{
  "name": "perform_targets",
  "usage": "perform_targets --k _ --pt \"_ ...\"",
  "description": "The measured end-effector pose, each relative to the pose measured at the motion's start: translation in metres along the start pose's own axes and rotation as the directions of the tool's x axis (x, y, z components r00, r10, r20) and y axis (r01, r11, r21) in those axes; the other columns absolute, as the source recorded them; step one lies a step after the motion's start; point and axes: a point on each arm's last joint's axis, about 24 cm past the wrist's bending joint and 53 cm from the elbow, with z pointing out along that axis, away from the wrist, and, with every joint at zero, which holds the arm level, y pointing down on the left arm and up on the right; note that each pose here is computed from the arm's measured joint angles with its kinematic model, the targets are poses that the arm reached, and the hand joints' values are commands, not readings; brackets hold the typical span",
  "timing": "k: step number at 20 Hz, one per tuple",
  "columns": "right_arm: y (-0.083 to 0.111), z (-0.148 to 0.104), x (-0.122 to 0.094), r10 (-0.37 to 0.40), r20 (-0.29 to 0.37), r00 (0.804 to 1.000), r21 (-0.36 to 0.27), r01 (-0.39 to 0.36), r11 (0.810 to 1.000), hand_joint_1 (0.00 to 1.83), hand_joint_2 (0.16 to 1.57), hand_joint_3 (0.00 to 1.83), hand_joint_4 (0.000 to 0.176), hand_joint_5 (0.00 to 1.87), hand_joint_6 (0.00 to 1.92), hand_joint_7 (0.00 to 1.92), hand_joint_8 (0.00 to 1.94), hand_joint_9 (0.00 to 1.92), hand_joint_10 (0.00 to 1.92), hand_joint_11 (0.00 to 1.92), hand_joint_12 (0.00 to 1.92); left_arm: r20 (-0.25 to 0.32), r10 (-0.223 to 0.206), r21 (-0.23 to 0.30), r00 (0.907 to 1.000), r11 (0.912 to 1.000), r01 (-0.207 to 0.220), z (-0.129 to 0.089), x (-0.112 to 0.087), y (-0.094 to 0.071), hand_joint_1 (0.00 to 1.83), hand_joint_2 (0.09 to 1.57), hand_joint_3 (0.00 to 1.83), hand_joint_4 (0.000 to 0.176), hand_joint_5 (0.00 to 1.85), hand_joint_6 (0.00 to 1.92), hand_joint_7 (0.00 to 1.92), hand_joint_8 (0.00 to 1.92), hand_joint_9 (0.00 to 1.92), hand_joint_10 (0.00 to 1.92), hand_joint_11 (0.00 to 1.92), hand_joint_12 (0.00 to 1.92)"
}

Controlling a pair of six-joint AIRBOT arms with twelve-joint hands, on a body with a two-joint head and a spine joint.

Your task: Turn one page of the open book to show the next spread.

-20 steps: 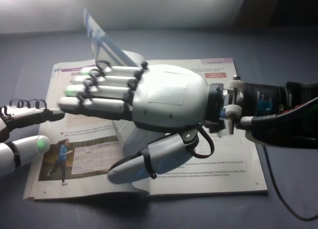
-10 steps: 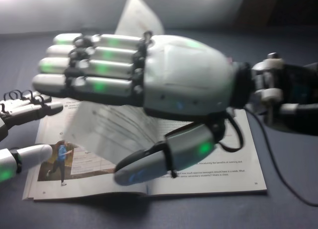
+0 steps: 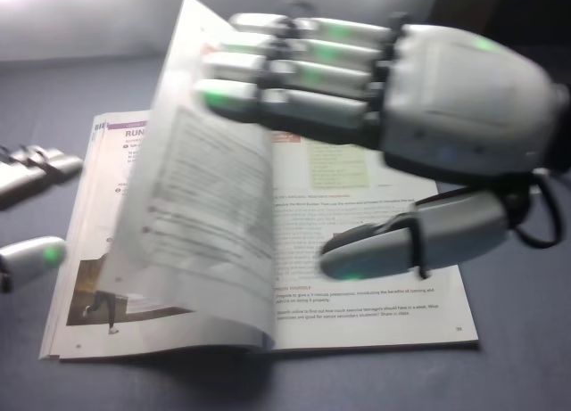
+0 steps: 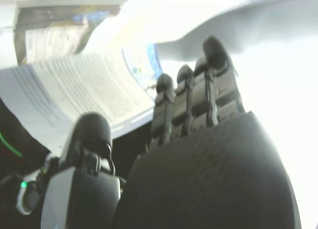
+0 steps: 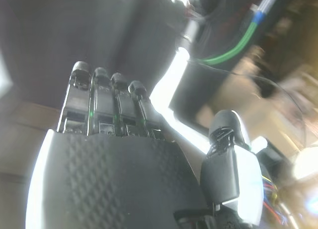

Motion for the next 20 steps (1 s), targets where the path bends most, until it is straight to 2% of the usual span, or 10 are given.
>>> perform_targets --k 1,4,6,7,9,10,11,14,17,20 --pt "-0.014 -0.012 0.002 -0.014 -0.025 1.000 0.070 0.016 0.997 0.00 1.11 0.00 0.000 0.00 0.00 0.00 0.00 0.00 0.00 0.00 0.00 0.025 0.017 0.010 0.9995 0.9998 -0.018 -0.002 -0.010 -0.006 0.28 1.37 0.00 0.000 0.00 0.00 0.00 0.00 0.00 0.00 0.00 0.00" --pt "-0.028 -0.030 0.005 -0.011 -0.042 0.999 0.162 0.018 0.987 0.02 1.16 0.01 0.023 0.00 0.00 0.00 0.00 0.00 0.00 0.00 0.00 0.036 0.049 0.061 0.9981 0.9968 -0.051 -0.003 -0.018 -0.024 0.15 1.31 0.00 0.004 0.00 0.00 0.00 0.00 0.00 0.00 0.00 0.00" --pt "-0.041 -0.043 0.009 -0.016 -0.059 0.998 0.221 0.029 0.975 0.00 1.17 0.02 0.009 0.00 0.00 0.00 0.00 0.00 0.00 0.00 0.00 0.038 0.049 0.071 0.9981 0.9961 -0.051 -0.004 -0.018 -0.027 0.09 1.31 0.00 0.000 0.00 0.00 0.00 0.00 0.00 0.00 0.00 0.00" --pt "-0.052 -0.053 0.009 -0.010 -0.060 0.998 0.269 0.026 0.963 0.00 1.16 0.01 0.036 0.00 0.00 0.00 0.00 0.00 0.00 0.00 0.00 0.031 0.048 0.082 0.9984 0.9954 -0.050 -0.004 -0.015 -0.029 0.02 1.30 0.00 0.001 0.00 0.00 0.00 0.00 0.00 0.00 0.00 0.00" --pt "-0.067 -0.068 0.004 -0.008 -0.043 0.999 0.345 0.022 0.938 0.00 1.13 0.00 0.000 0.00 0.00 0.00 0.00 0.00 0.00 0.00 0.00 0.011 0.056 0.115 0.9983 0.9917 -0.057 -0.001 -0.011 -0.039 0.04 1.31 0.00 0.017 0.00 0.00 0.00 0.00 0.00 0.00 0.00 0.00" --pt "-0.070 -0.071 0.003 -0.010 -0.038 0.999 0.362 0.023 0.932 0.00 1.13 0.00 0.000 0.00 0.00 0.00 0.00 0.00 0.00 0.00 0.00 0.011 0.059 0.128 0.9982 0.9900 -0.060 0.001 -0.011 -0.043 0.04 1.31 0.00 0.017 0.00 0.00 0.00 0.00 0.00 0.00 0.00 0.00" --pt "-0.075 -0.077 0.002 -0.019 -0.035 0.999 0.387 0.031 0.921 0.00 1.17 0.01 0.000 0.00 0.00 0.00 0.00 0.00 0.00 0.00 0.00 0.020 0.057 0.148 0.9982 0.9872 -0.059 0.004 -0.013 -0.049 0.10 1.32 0.00 0.000 0.00 0.00 0.00 0.00 0.00 0.00 0.00 0.00" --pt "-0.083 -0.092 -0.004 -0.034 -0.012 0.999 0.445 0.036 0.895 0.00 1.18 0.02 0.000 0.00 0.00 0.00 0.00 0.00 0.00 0.00 0.00 0.010 0.066 0.203 0.9978 0.9768 -0.067 0.012 -0.010 -0.064 0.10 1.32 0.00 0.000 0.00 0.00 0.00 0.00 0.00 0.00 0.00 0.00" --pt "-0.092 -0.110 -0.018 -0.042 0.043 0.998 0.495 0.015 0.869 0.00 1.21 0.03 0.000 0.00 0.00 0.00 0.00 0.00 0.00 0.00 0.00 0.021 0.051 0.221 0.9985 0.9739 -0.054 0.020 -0.008 -0.067 0.03 1.30 0.00 0.000 0.00 0.00 0.00 0.00 0.00 0.00 0.00 0.00" --pt "-0.092 -0.122 -0.025 -0.037 0.110 0.993 0.511 -0.025 0.859 0.26 1.31 0.04 0.000 0.00 0.00 0.00 0.00 0.00 0.00 0.00 0.00 0.018 0.043 0.261 0.9989 0.9643 -0.046 0.031 -0.005 -0.076 0.00 1.31 0.00 0.000 0.00 0.00 0.00 0.00 0.00 0.00 0.00 0.00"
